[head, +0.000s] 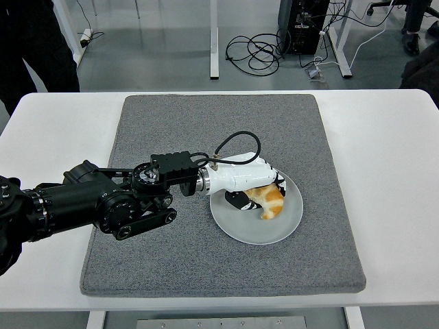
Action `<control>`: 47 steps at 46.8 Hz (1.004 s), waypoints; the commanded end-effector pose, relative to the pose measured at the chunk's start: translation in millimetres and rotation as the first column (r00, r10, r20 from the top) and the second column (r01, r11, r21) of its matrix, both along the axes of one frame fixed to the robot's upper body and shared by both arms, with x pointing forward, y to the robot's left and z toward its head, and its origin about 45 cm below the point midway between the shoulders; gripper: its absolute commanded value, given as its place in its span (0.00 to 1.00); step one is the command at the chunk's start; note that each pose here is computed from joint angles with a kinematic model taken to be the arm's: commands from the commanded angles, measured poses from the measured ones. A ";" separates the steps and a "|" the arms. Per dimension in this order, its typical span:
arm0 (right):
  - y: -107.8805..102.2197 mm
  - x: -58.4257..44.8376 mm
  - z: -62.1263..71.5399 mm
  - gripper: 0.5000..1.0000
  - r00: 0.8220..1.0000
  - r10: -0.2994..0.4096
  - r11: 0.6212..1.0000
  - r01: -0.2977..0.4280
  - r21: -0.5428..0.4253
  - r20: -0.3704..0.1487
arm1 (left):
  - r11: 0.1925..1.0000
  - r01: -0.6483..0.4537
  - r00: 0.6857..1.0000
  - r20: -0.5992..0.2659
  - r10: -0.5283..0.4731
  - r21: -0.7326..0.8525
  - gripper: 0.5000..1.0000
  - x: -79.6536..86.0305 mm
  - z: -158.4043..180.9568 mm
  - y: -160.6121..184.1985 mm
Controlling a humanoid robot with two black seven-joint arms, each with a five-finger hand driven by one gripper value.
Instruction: Place the bread on the plate
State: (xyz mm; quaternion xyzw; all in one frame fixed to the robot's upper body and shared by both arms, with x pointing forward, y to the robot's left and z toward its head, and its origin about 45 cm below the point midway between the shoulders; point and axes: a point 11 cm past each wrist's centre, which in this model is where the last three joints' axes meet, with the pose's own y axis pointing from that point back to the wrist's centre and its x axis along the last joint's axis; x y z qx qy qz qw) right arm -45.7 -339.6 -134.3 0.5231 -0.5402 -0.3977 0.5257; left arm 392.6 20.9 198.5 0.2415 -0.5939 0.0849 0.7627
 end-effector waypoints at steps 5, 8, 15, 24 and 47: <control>0.0 -0.4 0.0 1.00 1.000 0.000 1.000 0.000 0.000 -0.001 | 1.000 0.001 1.000 0.002 -0.001 0.001 0.00 0.4 0.7 -0.2; 0.0 -0.3 0.0 1.00 1.000 -0.001 1.000 0.001 0.000 0.000 | 1.000 -0.001 1.000 0.002 0.001 0.000 0.00 0.7 1.0 -0.2; 0.0 0.5 0.0 1.00 1.000 0.001 1.000 -0.001 0.000 0.001 | 1.000 0.008 1.000 -0.002 -0.008 -0.005 0.48 -2.0 1.8 -2.7; 0.0 0.5 0.0 1.00 1.000 0.001 1.000 -0.001 0.000 0.001 | 0.999 0.042 0.999 0.005 -0.042 -0.014 0.69 -6.9 10.4 -11.5; 0.0 -0.4 0.0 1.00 1.000 0.000 1.000 0.000 0.000 -0.001 | 0.994 0.109 0.993 0.054 -0.109 -0.014 0.90 -7.1 62.9 -9.8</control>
